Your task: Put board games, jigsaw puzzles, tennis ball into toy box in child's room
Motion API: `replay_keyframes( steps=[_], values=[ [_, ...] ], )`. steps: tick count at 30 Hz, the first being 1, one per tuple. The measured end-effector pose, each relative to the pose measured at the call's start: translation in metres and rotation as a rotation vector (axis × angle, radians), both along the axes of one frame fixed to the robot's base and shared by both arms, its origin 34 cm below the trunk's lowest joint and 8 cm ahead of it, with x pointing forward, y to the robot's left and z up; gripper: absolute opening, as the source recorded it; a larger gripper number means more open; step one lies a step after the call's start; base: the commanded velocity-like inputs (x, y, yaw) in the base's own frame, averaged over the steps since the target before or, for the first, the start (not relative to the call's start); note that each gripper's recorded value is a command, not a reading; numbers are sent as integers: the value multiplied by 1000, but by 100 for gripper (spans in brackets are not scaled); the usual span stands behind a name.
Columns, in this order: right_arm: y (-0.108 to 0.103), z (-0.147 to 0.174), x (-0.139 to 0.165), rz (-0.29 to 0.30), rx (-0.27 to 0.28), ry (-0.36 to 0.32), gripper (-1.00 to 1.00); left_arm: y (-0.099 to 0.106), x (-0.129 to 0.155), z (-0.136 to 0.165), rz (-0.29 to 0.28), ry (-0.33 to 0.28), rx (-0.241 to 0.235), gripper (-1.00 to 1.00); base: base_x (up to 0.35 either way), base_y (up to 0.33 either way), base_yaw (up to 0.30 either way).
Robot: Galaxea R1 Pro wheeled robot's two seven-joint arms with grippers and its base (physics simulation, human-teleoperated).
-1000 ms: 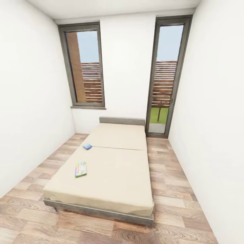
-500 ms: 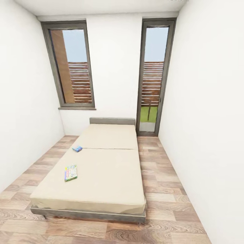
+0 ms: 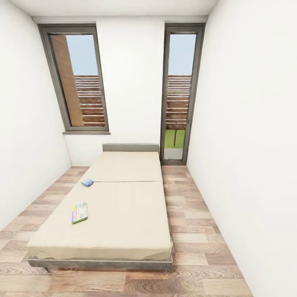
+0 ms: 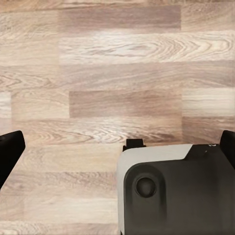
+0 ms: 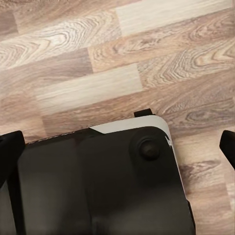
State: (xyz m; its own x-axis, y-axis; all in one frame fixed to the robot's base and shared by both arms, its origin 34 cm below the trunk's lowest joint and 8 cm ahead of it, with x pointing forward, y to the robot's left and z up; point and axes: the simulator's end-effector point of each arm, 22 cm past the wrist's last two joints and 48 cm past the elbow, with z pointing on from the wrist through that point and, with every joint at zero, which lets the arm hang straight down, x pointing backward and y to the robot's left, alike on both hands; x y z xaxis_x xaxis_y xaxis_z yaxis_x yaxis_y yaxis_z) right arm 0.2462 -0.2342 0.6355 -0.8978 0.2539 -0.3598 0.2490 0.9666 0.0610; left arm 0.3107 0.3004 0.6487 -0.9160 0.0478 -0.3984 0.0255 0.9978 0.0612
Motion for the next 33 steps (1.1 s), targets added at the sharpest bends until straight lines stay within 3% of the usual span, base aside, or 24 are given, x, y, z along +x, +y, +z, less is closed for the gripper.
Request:
replay_keyframes(
  steps=[18,33],
  values=[
    [1,0,1,9,-1,-3,100,0,0,0,1,1,0,100,-181,160,-2],
    [2,0,1,10,1,-4,100,0,0,0,0,0,0,100,-29,272,-17]
  ],
)
